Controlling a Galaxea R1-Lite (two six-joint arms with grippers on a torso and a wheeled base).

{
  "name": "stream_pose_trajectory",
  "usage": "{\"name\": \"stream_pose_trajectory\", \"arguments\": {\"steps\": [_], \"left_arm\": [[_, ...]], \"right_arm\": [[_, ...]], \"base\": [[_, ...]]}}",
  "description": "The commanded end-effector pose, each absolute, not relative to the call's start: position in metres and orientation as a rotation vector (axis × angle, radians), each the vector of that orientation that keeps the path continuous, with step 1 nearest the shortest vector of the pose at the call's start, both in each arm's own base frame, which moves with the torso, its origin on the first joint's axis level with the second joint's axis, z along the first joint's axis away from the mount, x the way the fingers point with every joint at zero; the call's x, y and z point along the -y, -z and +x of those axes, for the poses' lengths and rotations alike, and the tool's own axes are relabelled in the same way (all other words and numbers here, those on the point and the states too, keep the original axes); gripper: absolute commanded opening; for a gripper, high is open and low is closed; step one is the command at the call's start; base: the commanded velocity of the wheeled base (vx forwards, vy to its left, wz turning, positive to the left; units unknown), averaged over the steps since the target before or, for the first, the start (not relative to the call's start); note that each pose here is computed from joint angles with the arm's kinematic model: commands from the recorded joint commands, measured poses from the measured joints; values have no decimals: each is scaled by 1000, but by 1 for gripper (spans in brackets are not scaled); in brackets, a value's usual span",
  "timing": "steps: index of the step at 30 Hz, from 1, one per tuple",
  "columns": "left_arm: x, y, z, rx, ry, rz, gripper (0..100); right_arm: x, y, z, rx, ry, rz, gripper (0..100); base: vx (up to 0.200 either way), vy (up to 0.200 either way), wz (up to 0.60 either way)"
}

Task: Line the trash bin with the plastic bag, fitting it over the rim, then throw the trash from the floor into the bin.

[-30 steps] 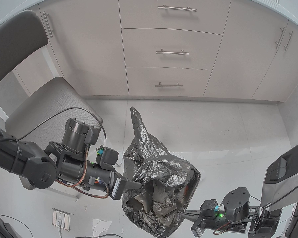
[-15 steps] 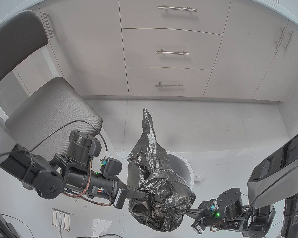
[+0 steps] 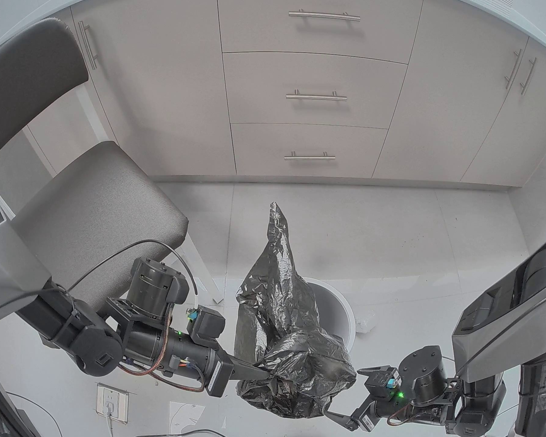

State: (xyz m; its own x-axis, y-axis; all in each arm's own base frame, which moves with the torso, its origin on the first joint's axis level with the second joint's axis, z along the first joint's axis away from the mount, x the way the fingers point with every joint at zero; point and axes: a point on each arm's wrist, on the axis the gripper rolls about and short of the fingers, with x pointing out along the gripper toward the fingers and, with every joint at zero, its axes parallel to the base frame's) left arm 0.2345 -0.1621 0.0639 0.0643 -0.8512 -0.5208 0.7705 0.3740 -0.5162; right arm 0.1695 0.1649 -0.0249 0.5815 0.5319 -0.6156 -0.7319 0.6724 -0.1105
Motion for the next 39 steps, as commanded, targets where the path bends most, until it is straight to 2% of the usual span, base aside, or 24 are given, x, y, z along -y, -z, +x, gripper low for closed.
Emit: {"name": "stream_pose_trajectory", "arguments": {"steps": [1, 6, 13, 15, 17, 21, 30, 39], "left_arm": [[164, -54, 237, -890, 1233, -117, 0], [163, -53, 237, -884, 1231, -119, 0], [167, -53, 233, -886, 1249, -110, 0], [166, -53, 232, -885, 1250, -110, 0], [167, -54, 231, -882, 1254, -109, 0], [167, -54, 230, -884, 1257, -108, 0], [168, -54, 229, -882, 1263, -105, 0], [168, -56, 229, -876, 1266, -105, 0]], "right_arm": [[-159, -1, 162, -502, -806, -335, 100], [-147, -32, 160, -399, -852, -259, 100], [-143, -54, 182, -284, -765, -165, 100], [-155, -61, 191, -245, -730, -96, 100], [-182, -62, 207, -210, -656, -2, 100], [-205, -61, 233, -118, -566, -45, 100], [-251, -100, 260, -64, -531, -64, 100], [-269, -121, 287, -52, -493, -63, 100]], "base": [[0, 0, 0], [0, 0, 0], [0, 0, 0], [0, 0, 0], [0, 0, 0], [0, 0, 0], [0, 0, 0], [0, 0, 0]]}}
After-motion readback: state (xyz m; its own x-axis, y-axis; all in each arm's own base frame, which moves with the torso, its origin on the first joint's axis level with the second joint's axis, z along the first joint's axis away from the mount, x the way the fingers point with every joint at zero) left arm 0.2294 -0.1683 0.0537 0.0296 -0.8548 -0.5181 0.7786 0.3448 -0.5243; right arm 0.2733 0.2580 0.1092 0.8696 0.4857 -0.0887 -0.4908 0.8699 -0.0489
